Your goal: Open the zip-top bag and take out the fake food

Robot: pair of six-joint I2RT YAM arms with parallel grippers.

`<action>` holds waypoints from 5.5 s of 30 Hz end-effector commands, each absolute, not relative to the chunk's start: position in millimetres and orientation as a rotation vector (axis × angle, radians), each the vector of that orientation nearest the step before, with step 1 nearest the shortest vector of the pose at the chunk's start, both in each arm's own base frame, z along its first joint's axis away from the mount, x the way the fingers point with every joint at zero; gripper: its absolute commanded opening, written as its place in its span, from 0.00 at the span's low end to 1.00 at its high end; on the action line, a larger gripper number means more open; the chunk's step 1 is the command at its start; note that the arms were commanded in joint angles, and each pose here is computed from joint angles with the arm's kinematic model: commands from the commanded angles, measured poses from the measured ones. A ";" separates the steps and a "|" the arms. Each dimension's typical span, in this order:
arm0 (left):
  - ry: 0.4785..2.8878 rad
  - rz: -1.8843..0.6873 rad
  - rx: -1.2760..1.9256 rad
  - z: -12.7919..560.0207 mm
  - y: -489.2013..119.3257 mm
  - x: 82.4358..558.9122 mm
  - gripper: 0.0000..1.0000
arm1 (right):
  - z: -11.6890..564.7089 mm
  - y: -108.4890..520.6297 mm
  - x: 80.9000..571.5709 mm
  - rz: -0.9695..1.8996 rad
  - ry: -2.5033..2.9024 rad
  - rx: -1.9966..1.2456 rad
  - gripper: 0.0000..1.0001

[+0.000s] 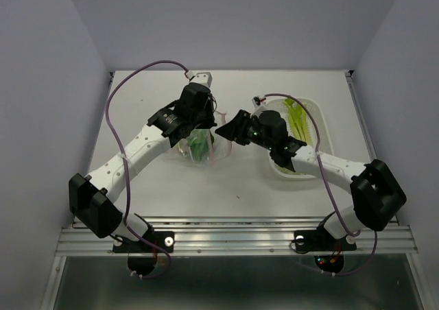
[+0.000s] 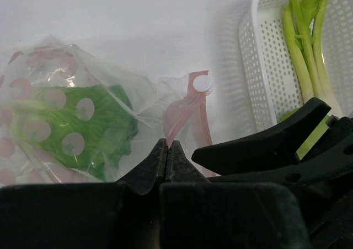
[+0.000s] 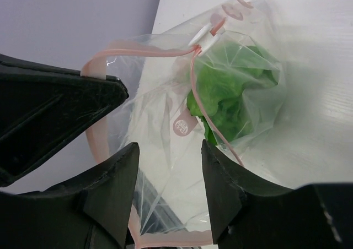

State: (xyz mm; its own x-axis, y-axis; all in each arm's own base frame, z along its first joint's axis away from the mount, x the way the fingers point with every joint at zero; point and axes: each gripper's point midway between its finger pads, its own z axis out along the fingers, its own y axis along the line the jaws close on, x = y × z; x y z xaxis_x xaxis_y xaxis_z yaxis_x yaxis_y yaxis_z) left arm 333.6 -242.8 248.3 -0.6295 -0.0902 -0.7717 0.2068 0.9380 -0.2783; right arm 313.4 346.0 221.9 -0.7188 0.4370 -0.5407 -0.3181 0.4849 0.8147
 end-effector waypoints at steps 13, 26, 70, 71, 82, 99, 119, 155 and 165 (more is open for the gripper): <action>2.175 -0.546 0.022 261.6 -254.4 324.8 0.00 | 208.4 372.9 324.0 1.145 2.009 0.239 0.54; 2.188 -0.587 0.075 256.0 -271.9 316.5 0.00 | 173.1 383.2 338.5 1.139 2.002 0.331 0.55; 2.258 -0.643 0.290 222.5 -312.0 303.6 0.00 | 145.7 440.6 348.0 1.463 1.754 0.181 0.67; 2.256 -0.643 0.292 223.1 -312.1 303.7 0.00 | 145.0 441.4 348.6 1.464 1.758 0.184 0.67; 2.265 -0.672 0.327 221.0 -317.9 297.5 0.00 | 125.9 445.8 359.1 1.383 1.822 0.233 0.52; 2.286 -0.494 0.190 210.6 -284.9 305.7 0.00 | 159.6 434.7 341.5 1.386 1.735 0.129 0.01; 2.257 -0.477 0.097 224.4 -259.7 310.5 0.62 | 207.4 382.7 292.2 1.329 1.682 -0.021 0.01; 2.417 -0.539 -0.578 92.4 -139.7 229.8 0.99 | 252.3 341.9 306.2 1.149 1.658 0.047 0.01; 2.367 -0.582 -0.694 81.7 -144.5 252.5 0.97 | 247.2 343.1 300.4 1.172 1.678 0.035 0.01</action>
